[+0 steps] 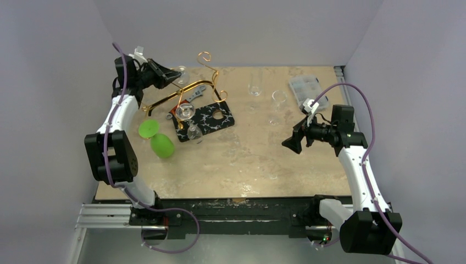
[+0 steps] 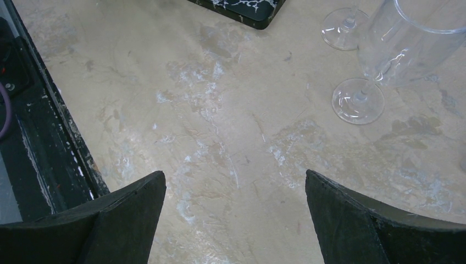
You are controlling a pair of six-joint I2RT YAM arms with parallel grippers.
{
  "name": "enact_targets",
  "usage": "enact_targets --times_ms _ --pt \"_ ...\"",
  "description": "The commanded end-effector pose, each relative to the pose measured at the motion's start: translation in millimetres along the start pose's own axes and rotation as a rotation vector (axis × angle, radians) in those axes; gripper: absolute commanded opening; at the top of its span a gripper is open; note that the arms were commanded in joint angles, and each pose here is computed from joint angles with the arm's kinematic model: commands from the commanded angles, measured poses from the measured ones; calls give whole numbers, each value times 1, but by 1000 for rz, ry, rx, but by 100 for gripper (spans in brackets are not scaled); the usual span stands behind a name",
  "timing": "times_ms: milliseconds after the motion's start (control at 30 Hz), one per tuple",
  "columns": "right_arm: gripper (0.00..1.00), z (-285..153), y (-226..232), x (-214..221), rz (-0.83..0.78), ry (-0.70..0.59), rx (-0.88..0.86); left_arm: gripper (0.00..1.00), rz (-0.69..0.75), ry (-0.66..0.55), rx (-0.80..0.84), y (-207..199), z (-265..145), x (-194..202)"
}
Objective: Place the wine glass upside down on the wine glass rack
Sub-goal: Turn the wine glass upside down at the wine rack.
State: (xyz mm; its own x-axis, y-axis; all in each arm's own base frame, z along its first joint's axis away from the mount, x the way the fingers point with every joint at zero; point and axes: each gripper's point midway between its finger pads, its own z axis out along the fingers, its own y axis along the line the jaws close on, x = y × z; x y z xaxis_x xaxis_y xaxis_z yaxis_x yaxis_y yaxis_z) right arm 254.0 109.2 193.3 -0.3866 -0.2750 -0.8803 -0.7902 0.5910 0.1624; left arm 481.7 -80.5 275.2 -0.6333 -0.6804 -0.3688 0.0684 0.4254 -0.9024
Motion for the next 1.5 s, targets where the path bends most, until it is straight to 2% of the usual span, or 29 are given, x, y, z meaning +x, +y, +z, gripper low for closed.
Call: enact_targets --times_ms 0,567,1467 --pt "96 -6 3 -16 -54 -38 0 0 106 -66 86 -38 -24 -13" --pt "96 -7 4 -17 -59 -41 2 0 83 -61 90 -39 -40 -6" --pt "96 -7 3 -16 -60 -37 5 0 49 -111 52 -22 -53 -19"
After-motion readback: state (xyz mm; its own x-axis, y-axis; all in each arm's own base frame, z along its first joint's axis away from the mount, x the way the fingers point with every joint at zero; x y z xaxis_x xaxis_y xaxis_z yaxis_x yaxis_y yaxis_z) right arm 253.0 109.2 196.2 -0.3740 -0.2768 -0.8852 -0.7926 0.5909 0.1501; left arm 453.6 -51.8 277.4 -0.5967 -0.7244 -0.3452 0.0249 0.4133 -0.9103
